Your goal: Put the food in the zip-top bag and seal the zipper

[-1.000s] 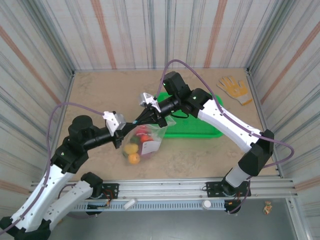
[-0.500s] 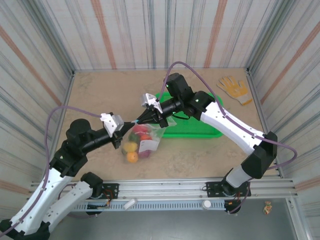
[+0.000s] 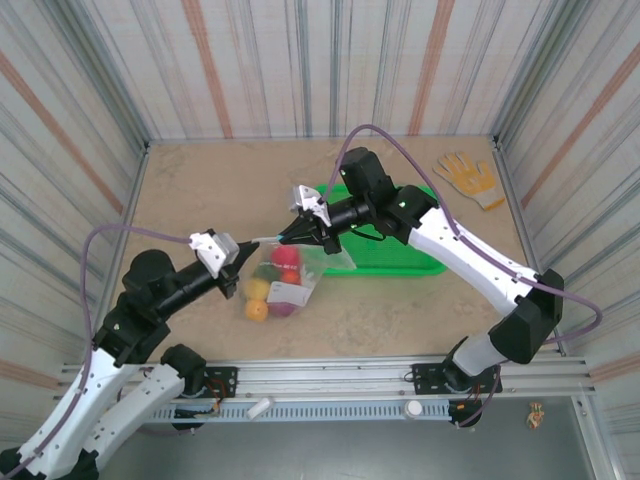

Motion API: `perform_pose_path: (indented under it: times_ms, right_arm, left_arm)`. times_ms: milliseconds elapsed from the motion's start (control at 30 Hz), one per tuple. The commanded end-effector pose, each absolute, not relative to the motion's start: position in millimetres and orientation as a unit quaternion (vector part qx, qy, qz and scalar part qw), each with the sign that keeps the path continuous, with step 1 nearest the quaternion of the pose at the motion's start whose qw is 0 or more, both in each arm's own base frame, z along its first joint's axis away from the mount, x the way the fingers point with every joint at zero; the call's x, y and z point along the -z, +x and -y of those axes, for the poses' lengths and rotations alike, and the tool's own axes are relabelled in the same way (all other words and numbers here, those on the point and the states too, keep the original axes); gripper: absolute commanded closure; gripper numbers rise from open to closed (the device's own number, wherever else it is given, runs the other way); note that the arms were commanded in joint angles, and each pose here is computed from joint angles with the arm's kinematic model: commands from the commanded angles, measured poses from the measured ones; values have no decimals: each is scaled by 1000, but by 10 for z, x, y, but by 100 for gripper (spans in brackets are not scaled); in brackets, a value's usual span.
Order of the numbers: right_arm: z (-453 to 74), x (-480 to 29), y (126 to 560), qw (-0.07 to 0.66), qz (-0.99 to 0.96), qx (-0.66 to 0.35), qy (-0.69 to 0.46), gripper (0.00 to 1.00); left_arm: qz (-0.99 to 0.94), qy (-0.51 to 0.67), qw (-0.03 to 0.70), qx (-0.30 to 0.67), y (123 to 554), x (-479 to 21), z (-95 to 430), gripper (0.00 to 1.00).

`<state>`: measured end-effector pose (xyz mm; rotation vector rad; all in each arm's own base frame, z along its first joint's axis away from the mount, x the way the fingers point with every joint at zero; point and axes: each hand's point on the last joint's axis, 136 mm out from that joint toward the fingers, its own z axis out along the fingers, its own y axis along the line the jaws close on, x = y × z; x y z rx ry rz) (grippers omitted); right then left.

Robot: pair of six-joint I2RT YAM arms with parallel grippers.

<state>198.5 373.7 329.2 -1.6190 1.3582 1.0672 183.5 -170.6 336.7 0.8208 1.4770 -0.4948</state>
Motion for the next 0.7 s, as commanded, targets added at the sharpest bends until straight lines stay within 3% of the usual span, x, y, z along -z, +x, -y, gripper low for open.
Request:
perform_pose_path:
  times_ms: [0, 667]
  right_arm:
    - [-3368, -3124, 2256, 372, -616, -364, -592, 100]
    - [-2850, -2878, 2495, 400, -688, -290, -531, 100]
  left_arm:
    - [-637, 268, 712, 123, 1962, -3739, 1237, 100]
    - [-626, 195, 754, 40, 1933, -3964, 796, 100]
